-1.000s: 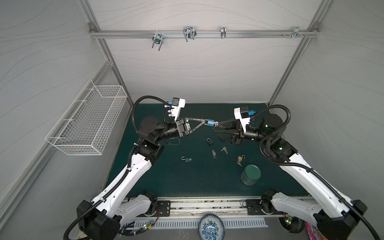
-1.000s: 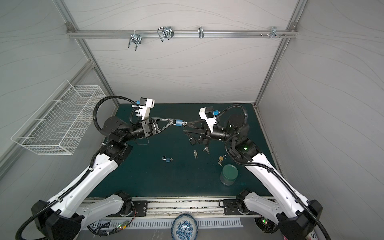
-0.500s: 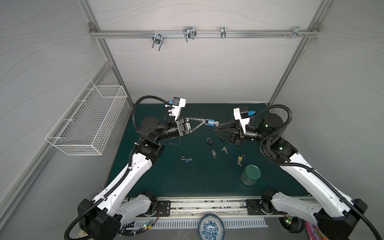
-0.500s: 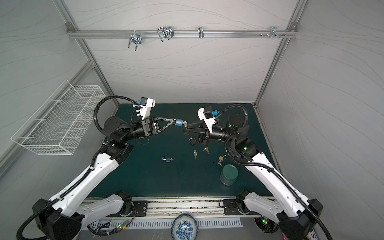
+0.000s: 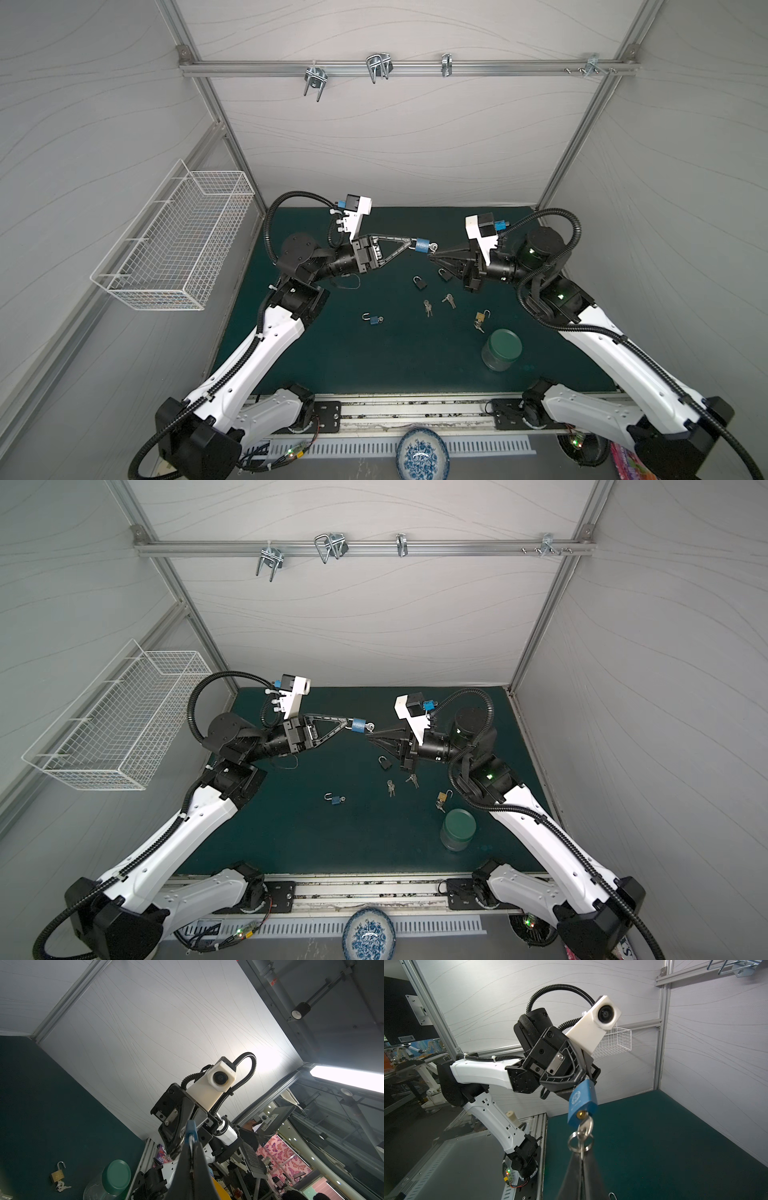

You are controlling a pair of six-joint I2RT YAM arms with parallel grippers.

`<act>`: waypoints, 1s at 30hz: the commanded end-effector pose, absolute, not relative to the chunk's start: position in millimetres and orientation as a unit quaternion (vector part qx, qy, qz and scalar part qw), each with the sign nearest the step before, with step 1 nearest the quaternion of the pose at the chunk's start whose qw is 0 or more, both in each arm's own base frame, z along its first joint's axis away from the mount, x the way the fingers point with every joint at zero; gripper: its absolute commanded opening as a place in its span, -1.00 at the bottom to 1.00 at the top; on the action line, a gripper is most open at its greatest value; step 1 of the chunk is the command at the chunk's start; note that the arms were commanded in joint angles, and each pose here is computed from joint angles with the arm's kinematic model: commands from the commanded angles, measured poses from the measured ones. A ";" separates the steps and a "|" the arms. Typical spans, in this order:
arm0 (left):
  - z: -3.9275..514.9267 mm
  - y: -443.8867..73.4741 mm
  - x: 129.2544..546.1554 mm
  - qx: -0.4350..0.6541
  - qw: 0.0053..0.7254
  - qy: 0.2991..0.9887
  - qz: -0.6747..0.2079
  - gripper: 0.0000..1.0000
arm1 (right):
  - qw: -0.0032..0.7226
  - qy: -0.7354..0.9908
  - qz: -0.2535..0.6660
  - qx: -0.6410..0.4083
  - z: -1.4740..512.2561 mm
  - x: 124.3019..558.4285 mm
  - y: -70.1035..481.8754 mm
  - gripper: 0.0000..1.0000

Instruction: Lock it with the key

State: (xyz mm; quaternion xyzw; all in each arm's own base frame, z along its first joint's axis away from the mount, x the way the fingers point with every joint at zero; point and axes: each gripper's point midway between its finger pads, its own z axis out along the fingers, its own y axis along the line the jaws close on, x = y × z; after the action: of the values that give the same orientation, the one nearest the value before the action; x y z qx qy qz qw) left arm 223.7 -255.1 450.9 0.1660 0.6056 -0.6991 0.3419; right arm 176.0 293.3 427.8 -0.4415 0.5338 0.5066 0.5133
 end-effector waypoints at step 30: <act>376.4 -199.1 260.1 0.090 0.416 0.790 -0.442 -1.00 | 0.421 0.711 0.412 -0.384 330.0 177.4 247.9 -1.00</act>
State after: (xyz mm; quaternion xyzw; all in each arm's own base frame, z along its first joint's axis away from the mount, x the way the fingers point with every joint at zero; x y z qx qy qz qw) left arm 246.7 -229.0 415.6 0.1291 0.7160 -0.5634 0.3916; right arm 174.4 248.5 384.1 -0.3975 0.6413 0.4295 0.4963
